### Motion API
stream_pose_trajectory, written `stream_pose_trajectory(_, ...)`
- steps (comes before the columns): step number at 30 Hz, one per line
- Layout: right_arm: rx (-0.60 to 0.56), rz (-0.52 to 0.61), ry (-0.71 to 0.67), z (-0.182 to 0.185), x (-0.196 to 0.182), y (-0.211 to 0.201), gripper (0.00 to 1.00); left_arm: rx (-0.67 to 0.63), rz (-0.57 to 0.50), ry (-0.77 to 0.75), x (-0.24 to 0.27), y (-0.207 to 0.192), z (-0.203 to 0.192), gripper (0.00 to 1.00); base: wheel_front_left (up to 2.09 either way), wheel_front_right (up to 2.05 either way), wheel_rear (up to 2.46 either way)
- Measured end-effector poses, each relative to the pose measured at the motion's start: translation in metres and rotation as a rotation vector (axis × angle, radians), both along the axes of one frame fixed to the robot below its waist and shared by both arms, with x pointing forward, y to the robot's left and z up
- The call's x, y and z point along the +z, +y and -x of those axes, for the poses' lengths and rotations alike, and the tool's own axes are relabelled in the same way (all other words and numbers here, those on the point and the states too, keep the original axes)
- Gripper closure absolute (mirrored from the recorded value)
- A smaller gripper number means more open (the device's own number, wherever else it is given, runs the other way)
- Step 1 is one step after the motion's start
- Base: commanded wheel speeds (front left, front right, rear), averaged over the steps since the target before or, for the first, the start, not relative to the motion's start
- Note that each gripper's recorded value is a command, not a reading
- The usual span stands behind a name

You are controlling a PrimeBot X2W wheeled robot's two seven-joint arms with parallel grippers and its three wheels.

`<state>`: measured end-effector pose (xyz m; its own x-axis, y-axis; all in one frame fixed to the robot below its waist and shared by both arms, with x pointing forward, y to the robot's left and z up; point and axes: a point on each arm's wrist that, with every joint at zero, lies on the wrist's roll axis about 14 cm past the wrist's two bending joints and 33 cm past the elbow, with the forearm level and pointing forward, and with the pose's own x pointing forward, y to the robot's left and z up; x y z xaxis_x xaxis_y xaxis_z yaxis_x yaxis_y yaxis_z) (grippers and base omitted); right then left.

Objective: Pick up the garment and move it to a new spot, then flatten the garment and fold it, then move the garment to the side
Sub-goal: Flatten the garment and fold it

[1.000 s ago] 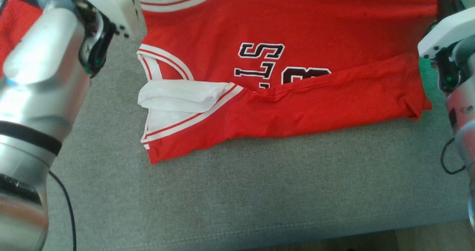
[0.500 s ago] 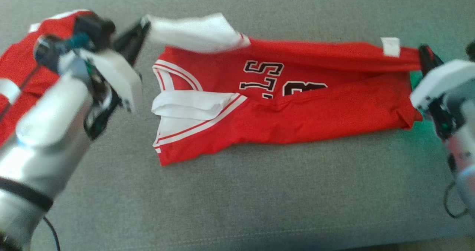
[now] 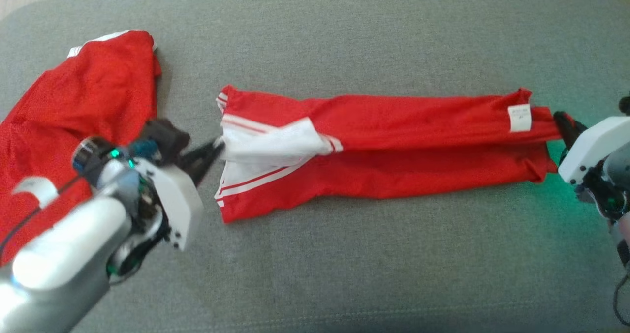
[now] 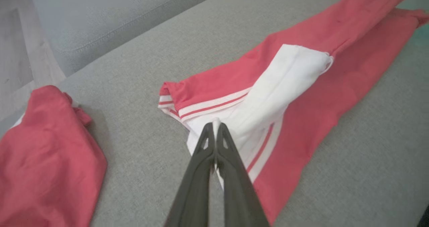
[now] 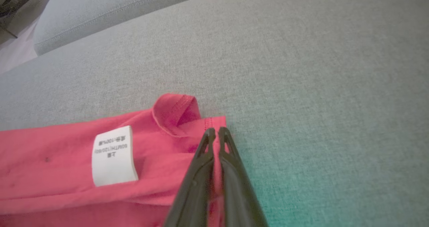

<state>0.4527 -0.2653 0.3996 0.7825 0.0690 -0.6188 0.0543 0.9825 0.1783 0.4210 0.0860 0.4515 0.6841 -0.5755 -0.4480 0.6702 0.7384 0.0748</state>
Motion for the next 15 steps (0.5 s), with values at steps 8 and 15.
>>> stream_pose_trajectory(8,0.016,0.001,0.044,0.01,-0.005,0.001,1.0,-0.029,-0.04,0.075,-0.023,-0.004,0.024,1.0,0.0,0.0,0.0)
stream_pose_trajectory(15,0.007,0.007,0.063,0.015,-0.004,-0.003,0.53,-0.031,-0.058,0.075,-0.027,-0.004,0.023,1.0,0.0,0.0,0.0)
